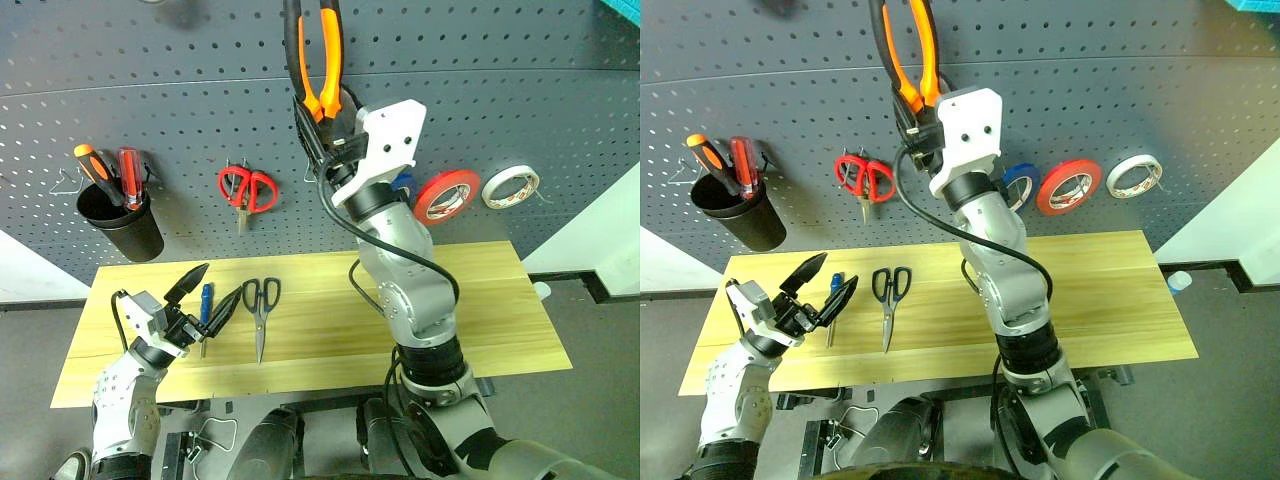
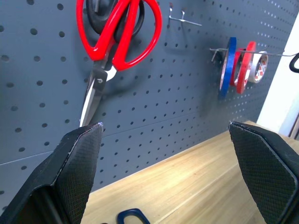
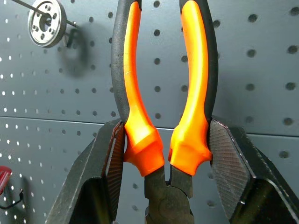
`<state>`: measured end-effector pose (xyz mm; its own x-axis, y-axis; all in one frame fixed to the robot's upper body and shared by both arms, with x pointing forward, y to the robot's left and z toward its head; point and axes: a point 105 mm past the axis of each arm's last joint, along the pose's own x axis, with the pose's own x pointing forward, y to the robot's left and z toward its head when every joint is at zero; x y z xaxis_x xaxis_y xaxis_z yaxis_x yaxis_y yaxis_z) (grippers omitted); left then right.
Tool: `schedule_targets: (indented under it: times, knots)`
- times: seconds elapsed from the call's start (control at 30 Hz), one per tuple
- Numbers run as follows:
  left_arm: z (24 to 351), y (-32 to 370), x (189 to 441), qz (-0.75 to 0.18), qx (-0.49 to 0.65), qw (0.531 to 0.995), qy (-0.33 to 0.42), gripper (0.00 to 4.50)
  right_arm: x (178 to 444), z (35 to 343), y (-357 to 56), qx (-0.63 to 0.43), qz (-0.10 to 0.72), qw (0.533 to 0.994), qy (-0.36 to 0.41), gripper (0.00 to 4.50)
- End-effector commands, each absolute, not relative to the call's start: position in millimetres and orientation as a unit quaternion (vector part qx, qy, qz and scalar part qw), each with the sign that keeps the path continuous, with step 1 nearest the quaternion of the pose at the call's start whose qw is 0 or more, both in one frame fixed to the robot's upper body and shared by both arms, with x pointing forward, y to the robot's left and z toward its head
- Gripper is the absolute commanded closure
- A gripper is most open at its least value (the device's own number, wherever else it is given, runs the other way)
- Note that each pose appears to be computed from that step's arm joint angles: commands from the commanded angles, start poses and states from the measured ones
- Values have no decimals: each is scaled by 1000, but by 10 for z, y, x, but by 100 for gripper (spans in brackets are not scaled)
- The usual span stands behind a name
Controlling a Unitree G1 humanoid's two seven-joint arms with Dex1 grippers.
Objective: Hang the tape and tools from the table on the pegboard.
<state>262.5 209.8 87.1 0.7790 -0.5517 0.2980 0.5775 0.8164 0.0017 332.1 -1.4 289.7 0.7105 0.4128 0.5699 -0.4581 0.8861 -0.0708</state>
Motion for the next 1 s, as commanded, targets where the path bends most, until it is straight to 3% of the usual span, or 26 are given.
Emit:
schedule_targets:
  times: [0.03,0.33,1.0]
  knots:
    - [912,2108,2620,-301,-33,942,-147,0,3270,3096,105,60,238,908,-341,226]
    - [996,2037,2597,-311,-31,938,-152,0,3486,2977,281,69,236,911,-331,226]
    - [1036,2058,2466,-306,-28,941,-143,0,3687,2833,384,69,236,916,-317,226]
